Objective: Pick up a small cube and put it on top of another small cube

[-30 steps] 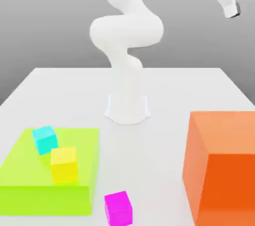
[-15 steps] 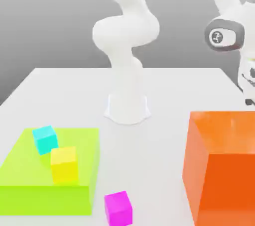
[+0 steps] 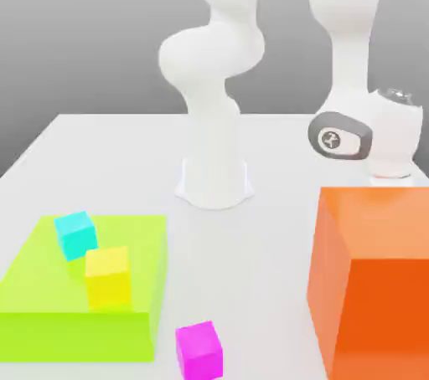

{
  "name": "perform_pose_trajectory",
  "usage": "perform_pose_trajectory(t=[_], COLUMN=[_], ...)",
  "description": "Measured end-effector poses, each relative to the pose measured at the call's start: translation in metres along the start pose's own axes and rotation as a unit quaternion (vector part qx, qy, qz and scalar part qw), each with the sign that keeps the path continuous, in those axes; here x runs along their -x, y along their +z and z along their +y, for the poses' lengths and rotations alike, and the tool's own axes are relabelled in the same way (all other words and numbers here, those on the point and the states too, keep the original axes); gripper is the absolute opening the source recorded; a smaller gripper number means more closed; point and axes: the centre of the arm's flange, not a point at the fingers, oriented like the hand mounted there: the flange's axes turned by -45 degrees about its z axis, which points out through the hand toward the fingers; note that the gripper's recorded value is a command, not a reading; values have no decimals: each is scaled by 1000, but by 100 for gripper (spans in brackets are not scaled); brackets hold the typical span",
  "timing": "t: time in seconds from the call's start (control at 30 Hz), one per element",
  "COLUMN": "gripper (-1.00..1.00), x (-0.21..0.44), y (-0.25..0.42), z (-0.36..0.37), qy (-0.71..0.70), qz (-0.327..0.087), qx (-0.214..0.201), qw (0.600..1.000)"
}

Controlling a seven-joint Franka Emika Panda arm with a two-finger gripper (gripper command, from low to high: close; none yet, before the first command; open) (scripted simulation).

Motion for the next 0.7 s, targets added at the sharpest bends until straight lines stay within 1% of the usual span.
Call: perform_pose_trajectory(t=[0.1, 0.3, 0.43, 0.47, 0.53, 0.6, 0.7], gripper=[-100, -100, -100, -100, -100, -100, -100], x=[0, -4, -63, -70, -58, -60, -15], y=[-7, -60, -107, -122, -155, -192, -225], z=[1, -2, -10, 3, 60, 91, 151], qy=[0, -7, -101, -110, -85, -96, -60], qz=[0, 1, 34, 40, 48, 54, 43], qx=[0, 2, 31, 41, 65, 90, 107], qw=[1000, 1000, 994, 992, 993, 990, 992])
